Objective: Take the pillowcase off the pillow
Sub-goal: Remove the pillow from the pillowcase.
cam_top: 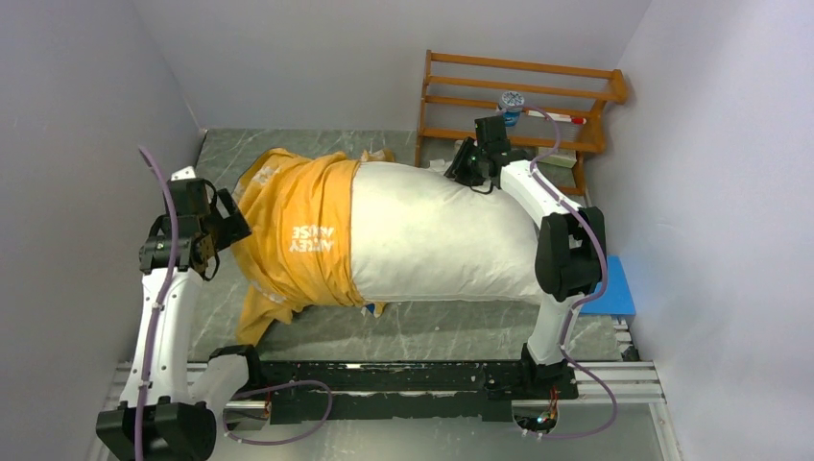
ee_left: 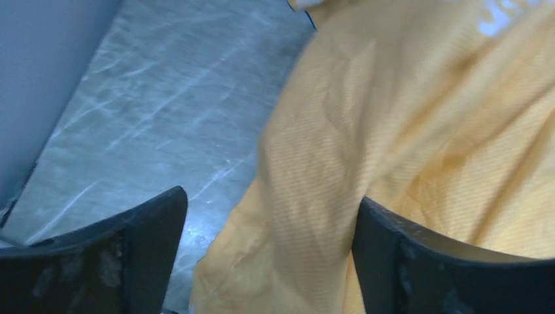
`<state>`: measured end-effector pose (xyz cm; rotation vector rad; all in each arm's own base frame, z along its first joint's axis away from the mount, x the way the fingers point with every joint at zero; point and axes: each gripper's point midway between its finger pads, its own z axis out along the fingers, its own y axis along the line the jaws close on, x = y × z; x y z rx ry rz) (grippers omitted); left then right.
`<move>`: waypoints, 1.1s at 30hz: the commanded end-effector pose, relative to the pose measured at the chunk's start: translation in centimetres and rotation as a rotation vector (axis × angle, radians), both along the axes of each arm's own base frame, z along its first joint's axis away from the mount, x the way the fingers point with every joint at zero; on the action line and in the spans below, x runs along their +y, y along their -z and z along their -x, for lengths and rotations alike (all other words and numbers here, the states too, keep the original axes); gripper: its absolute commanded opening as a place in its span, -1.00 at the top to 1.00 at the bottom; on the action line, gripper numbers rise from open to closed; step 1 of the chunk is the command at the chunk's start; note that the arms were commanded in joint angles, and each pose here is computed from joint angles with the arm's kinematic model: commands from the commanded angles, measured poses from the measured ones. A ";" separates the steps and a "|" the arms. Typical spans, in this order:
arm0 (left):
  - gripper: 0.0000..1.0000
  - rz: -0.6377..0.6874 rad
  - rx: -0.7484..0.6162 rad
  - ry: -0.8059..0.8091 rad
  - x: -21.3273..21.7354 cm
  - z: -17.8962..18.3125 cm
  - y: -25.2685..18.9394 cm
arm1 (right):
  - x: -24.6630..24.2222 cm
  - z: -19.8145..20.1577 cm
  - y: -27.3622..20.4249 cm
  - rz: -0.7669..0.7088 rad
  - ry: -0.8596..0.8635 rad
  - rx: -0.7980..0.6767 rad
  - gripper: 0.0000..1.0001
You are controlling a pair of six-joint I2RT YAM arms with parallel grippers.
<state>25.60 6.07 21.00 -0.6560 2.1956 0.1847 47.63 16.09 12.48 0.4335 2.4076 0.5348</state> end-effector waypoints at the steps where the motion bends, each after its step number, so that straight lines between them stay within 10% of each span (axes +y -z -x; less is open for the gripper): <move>1: -0.94 0.164 -0.121 0.214 -4.4 -2.4 -0.5 | -3.6 4.6 5.2 0.129 0.022 0.231 0.20; 7: -0.94 0.293 -0.193 0.378 -8.0 -3.2 -1.4 | -3.4 5.1 5.7 0.115 0.011 0.243 0.20; 13: -0.92 0.688 -0.110 0.615 -15.0 -2.4 4.4 | -3.0 5.3 5.9 0.097 -0.002 0.250 0.20; 16: 0.08 0.744 -0.003 0.593 -15.2 -1.5 8.3 | -3.2 5.4 5.9 0.107 -0.002 0.250 0.20; 18: 0.87 0.633 0.059 0.478 -12.7 -1.3 9.8 | -3.9 5.3 6.0 0.144 0.012 0.253 0.20; 26: 0.91 -0.030 -0.061 -0.264 4.5 1.2 -0.4 | -7.6 5.2 5.5 0.211 0.102 0.242 0.20; 33: 0.91 0.082 -0.076 -0.072 1.2 -0.9 0.6 | -5.4 5.3 1.6 0.093 -0.002 0.172 0.14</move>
